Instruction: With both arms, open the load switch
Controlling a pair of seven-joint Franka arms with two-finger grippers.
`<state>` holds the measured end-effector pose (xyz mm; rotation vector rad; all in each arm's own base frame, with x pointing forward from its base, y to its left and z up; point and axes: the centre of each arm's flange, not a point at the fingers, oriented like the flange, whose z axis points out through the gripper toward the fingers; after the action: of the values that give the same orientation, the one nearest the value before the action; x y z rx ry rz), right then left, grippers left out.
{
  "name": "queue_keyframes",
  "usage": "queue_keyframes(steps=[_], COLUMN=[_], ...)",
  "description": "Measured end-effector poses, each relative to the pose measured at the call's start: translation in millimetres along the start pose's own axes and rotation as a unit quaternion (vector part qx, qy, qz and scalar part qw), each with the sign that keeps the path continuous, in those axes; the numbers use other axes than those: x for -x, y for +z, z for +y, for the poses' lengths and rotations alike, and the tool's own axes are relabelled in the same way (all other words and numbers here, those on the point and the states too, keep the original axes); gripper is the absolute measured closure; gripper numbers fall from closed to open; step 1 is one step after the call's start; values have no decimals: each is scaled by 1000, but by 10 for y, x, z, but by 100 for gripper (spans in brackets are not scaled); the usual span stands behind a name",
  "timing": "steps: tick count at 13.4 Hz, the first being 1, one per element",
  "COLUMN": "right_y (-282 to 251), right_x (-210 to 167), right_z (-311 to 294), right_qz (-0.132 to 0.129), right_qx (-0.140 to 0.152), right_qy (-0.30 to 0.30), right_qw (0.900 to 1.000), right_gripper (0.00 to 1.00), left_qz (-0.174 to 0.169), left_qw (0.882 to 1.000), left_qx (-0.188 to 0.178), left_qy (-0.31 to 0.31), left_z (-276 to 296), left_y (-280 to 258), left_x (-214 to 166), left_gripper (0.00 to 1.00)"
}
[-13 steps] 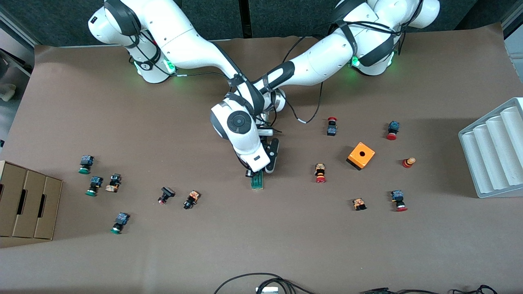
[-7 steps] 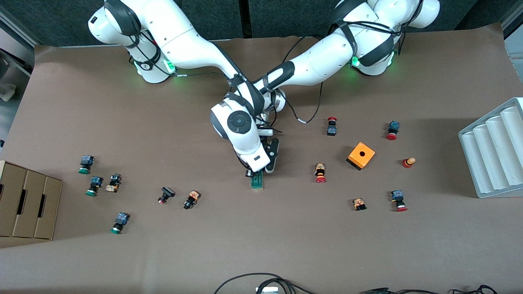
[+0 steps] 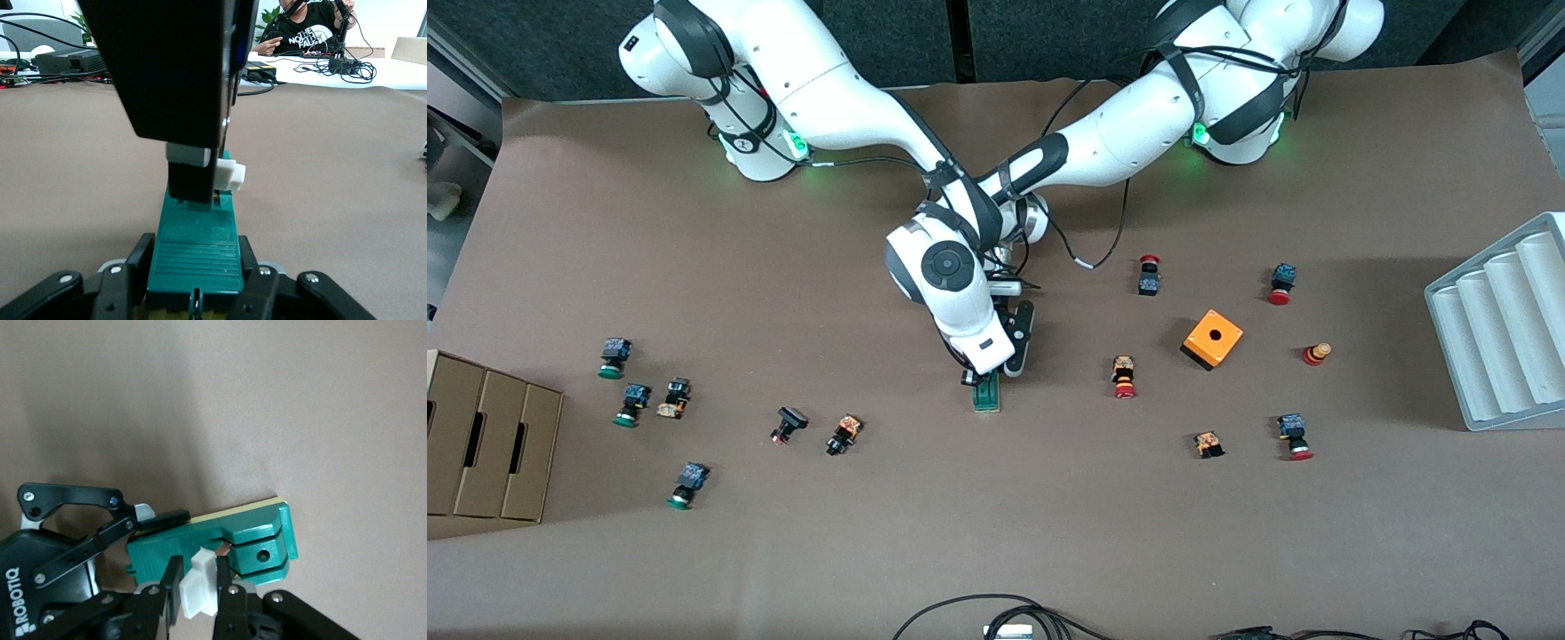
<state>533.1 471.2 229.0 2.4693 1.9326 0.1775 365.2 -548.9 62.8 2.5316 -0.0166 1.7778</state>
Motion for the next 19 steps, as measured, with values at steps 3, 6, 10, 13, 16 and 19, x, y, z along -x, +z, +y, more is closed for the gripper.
queue_keyframes(steps=[3, 6, 10, 13, 16, 19], right_y=[8, 12, 14, 15, 18, 18], right_x=[1, 3, 5, 5, 3, 3], right_z=[-8, -13, -16, -18, -21, -22], right_qz=[1, 2, 3, 3, 4, 4], right_qx=[1, 2, 3, 3, 4, 4], right_qy=[1, 1, 1, 2, 2, 2], right_qw=[1000, 1000, 1000, 1000, 1000, 1000], right_gripper=[75, 75, 75, 75, 75, 75], left_qz=[0, 1, 1, 1, 1, 1], left_qw=[1000, 1000, 1000, 1000, 1000, 1000], left_qx=[-1, -1, -1, -1, -1, -1], left_qy=[0, 1, 1, 1, 1, 1], left_z=[-6, -13, -13, -13, -12, -12], left_y=[6, 12, 12, 12, 13, 13], left_x=[2, 3, 3, 3, 2, 2], left_gripper=[42, 39, 39, 40, 43, 43])
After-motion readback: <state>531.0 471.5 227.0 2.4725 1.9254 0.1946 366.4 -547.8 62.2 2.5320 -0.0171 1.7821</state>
